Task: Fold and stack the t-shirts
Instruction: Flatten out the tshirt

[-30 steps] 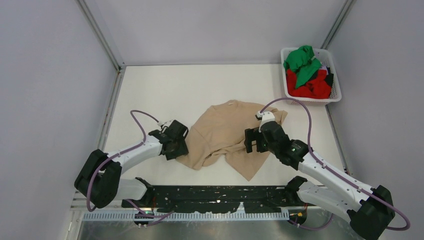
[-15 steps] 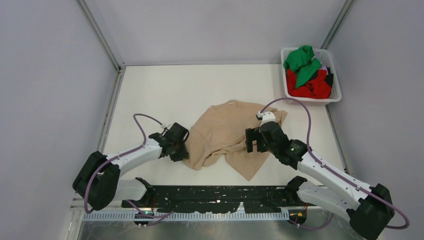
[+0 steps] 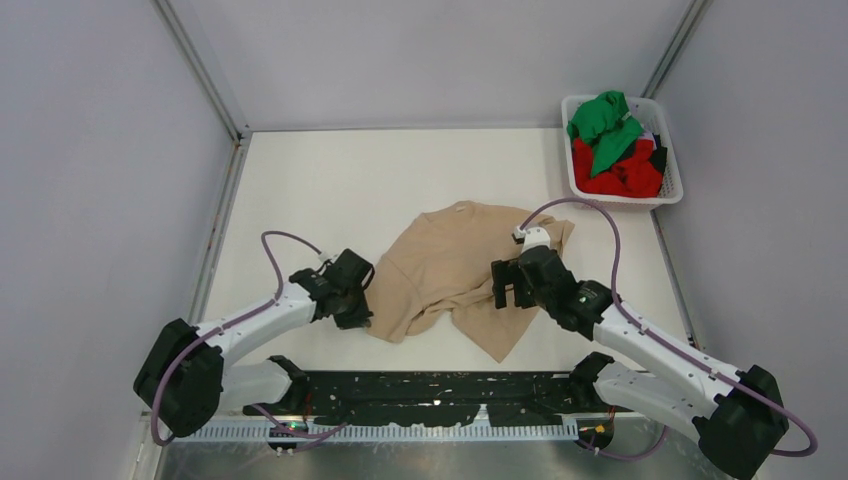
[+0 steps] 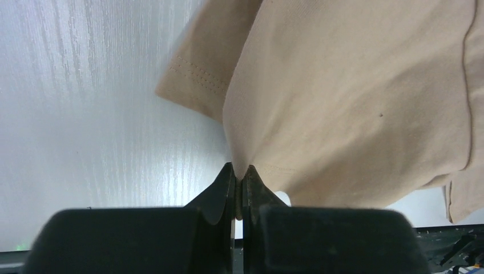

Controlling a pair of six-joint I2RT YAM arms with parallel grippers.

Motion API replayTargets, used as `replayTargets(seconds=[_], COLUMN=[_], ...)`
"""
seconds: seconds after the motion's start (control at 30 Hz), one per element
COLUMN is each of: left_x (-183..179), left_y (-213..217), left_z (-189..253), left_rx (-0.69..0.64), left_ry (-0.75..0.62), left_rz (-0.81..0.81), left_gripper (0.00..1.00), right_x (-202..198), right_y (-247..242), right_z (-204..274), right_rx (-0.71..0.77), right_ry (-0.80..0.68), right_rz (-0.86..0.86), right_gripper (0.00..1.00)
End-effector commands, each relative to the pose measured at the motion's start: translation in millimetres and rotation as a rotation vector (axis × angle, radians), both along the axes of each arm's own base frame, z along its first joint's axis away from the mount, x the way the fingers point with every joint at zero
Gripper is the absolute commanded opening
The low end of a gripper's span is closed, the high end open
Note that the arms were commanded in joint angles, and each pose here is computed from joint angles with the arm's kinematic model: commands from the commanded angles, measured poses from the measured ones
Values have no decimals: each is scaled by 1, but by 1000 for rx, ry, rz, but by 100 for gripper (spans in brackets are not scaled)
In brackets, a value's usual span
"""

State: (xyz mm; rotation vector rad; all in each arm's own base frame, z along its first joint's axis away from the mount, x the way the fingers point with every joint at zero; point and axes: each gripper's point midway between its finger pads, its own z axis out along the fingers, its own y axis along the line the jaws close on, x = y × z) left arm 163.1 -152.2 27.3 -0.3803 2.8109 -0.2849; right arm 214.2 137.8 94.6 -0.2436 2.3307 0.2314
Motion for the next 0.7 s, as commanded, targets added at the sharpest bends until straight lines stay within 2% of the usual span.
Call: replayTargets(seconds=[0.0,0.13,0.2,0.43,0.67], left_x=[8,22,28,44,61], left_y=[-6,-19,-24,-14,-4], left_z=[18,38,49,82,117], left_rx=[-29,-102,-132,-125,-121], left_ry=[-57,-152,-197,-351,-507], left_rz=[-26,-54,-67,-39,1], left_gripper=[0,0,0,0,0], right_x=[-4,-15,-35,-93,-116], right_y=[3,11,19,34,58], right_z=[-1,2,-2,-35,-59], right_rx=[16,1,-21,-50,-24], right_ry=[8,27,73,266,335], right_rz=[-4,33,74,45,60], right_gripper=[96,97,97,100,88])
